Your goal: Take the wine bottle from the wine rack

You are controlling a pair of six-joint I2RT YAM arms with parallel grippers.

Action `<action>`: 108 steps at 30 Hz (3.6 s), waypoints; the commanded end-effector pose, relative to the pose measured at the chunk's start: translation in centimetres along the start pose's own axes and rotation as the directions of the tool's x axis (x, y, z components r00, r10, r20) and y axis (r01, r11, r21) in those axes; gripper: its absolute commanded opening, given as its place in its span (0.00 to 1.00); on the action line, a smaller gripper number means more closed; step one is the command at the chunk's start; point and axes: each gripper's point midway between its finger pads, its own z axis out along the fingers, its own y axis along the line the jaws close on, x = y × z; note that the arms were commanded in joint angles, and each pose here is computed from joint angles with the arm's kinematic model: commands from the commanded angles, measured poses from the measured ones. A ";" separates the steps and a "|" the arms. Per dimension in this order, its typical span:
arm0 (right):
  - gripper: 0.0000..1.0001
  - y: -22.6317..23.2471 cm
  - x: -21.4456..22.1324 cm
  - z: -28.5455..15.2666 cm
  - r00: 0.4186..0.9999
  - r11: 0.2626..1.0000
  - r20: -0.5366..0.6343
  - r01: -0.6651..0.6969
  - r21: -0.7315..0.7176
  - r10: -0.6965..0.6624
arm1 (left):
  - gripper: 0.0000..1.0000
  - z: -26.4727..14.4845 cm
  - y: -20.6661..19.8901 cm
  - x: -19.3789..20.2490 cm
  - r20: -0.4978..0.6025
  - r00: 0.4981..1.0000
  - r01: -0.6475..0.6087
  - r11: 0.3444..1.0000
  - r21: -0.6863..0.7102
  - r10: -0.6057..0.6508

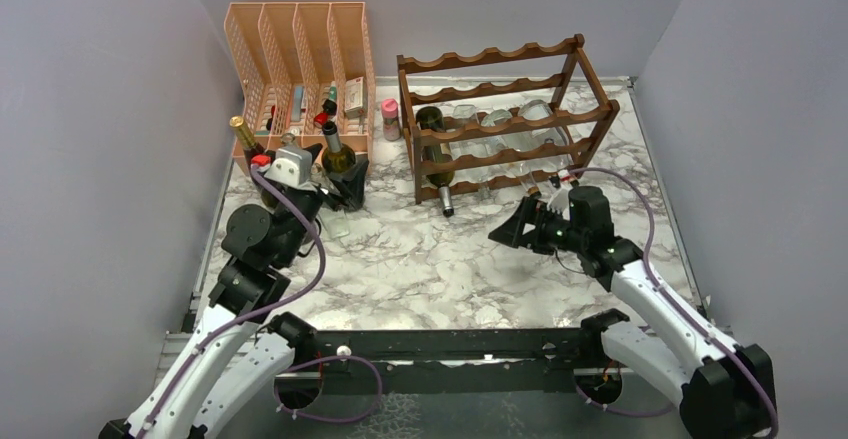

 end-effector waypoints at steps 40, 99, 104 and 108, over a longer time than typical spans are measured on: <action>0.69 -0.8 -3.8 20.3 0.950 0.993 0.296 0.076 0.093 -0.100 | 0.88 -0.8 -2.4 4.1 0.025 0.997 -0.081 0.989 0.122 0.079; 0.01 -1.2 4.1 4.6 0.982 0.994 0.156 0.104 0.023 -0.106 | 0.89 0.2 -3.1 6.3 -0.050 0.994 -0.087 0.984 0.154 0.095; 0.01 -1.4 5.0 2.0 0.991 0.995 0.101 0.076 0.072 -0.083 | 0.89 0.5 -3.4 6.4 -0.076 0.996 -0.038 0.987 0.158 0.051; 0.01 -1.3 5.6 -0.1 0.996 0.994 0.060 0.058 0.098 -0.064 | 0.89 0.7 -4.4 5.9 -0.098 0.995 0.013 0.982 0.191 0.006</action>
